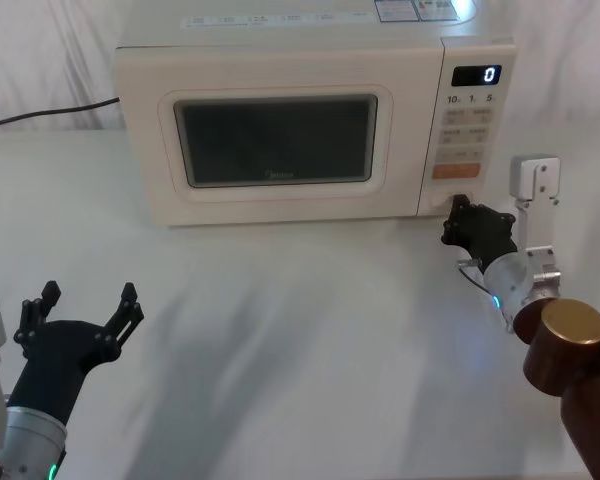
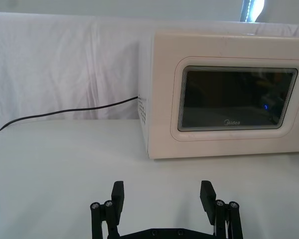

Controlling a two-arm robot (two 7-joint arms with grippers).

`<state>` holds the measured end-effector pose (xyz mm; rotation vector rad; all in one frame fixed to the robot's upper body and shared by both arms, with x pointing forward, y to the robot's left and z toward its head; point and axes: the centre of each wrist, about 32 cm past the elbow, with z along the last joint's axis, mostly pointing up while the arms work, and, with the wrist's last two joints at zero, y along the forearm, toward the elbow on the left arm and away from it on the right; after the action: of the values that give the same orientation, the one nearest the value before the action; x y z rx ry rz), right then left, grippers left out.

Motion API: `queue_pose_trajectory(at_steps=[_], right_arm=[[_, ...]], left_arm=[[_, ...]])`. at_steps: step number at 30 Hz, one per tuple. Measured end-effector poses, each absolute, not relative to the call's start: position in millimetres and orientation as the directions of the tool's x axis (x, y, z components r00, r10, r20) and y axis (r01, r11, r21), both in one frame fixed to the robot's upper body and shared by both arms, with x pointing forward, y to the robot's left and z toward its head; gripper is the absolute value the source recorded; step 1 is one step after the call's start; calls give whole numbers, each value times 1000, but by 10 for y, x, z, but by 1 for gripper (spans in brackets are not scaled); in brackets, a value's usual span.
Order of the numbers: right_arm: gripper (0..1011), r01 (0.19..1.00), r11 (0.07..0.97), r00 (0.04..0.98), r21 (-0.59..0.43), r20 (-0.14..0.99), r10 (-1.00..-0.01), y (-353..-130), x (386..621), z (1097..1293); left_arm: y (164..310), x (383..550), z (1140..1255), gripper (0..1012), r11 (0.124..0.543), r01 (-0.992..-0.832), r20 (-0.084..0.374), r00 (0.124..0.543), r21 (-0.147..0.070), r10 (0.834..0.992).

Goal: Press the button to open the microwave door with one hand; close the microwave door with the other hand.

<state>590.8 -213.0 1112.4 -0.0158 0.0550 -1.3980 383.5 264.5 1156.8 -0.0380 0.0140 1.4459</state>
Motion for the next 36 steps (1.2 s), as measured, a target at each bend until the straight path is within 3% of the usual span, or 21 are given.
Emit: queue_pose_trajectory(at_steps=[36], right_arm=[[0,982,184,183,-51,-25,-983,-2111,6082,11139]], left_arm=[[2645,3835,11568,1001,124,-992,-33,125,-18,992]])
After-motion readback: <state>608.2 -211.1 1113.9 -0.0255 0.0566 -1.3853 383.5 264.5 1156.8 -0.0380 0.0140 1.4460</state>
